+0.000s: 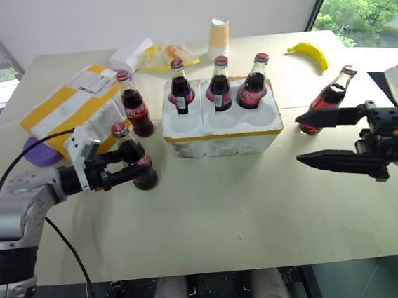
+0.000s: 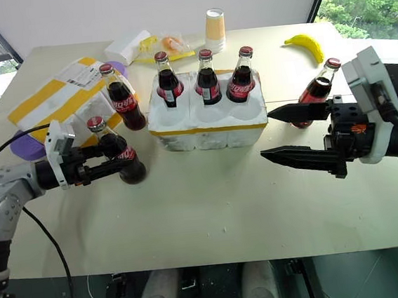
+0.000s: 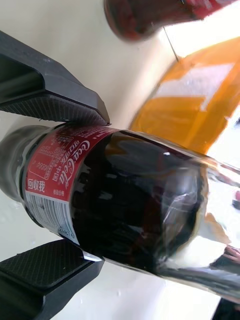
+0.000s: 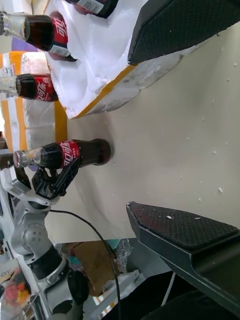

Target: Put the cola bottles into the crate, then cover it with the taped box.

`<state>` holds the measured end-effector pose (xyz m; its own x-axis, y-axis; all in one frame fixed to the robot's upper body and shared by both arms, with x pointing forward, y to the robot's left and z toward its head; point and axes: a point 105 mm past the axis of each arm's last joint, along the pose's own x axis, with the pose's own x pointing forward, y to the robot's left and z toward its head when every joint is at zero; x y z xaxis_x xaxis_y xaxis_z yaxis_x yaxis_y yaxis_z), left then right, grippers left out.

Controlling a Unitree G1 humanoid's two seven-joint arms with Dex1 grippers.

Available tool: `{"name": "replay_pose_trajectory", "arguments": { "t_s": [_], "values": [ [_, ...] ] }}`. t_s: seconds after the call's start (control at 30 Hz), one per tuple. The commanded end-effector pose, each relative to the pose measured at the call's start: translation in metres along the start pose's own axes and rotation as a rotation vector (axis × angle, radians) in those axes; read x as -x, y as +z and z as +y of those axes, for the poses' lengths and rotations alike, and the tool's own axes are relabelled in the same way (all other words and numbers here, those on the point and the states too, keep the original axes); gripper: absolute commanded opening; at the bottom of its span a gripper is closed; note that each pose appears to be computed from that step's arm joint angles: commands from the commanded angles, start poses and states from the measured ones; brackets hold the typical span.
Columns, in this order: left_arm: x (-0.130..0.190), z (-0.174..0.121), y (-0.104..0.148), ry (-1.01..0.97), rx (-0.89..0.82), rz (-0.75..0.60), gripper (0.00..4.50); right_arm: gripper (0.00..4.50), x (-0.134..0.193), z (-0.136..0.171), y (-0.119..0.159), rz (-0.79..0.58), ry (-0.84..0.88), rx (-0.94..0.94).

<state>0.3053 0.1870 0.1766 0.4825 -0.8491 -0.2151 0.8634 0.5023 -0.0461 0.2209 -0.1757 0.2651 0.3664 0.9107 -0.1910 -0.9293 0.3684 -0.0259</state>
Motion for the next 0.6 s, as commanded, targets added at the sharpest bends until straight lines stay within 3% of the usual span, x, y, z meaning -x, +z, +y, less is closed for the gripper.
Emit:
{"name": "replay_pose_trajectory", "arguments": {
  "t_s": [0.03,0.17,0.3,0.6],
  "values": [
    [0.002,-0.011,0.046,-0.074,-0.110,-0.072,2.75,4.50,0.000,0.003,0.005,-0.018,0.007,0.043],
    [-0.008,-0.022,0.086,-0.186,-0.183,-0.092,2.75,4.50,0.001,0.003,0.001,-0.020,0.009,0.020],
    [-0.017,-0.030,0.111,-0.255,-0.224,-0.113,2.75,4.50,0.004,0.000,-0.005,-0.024,-0.018,0.039],
    [-0.043,-0.013,0.139,-0.266,-0.260,-0.167,2.75,4.50,0.010,0.001,-0.015,-0.036,-0.046,0.037]
  ]
}}
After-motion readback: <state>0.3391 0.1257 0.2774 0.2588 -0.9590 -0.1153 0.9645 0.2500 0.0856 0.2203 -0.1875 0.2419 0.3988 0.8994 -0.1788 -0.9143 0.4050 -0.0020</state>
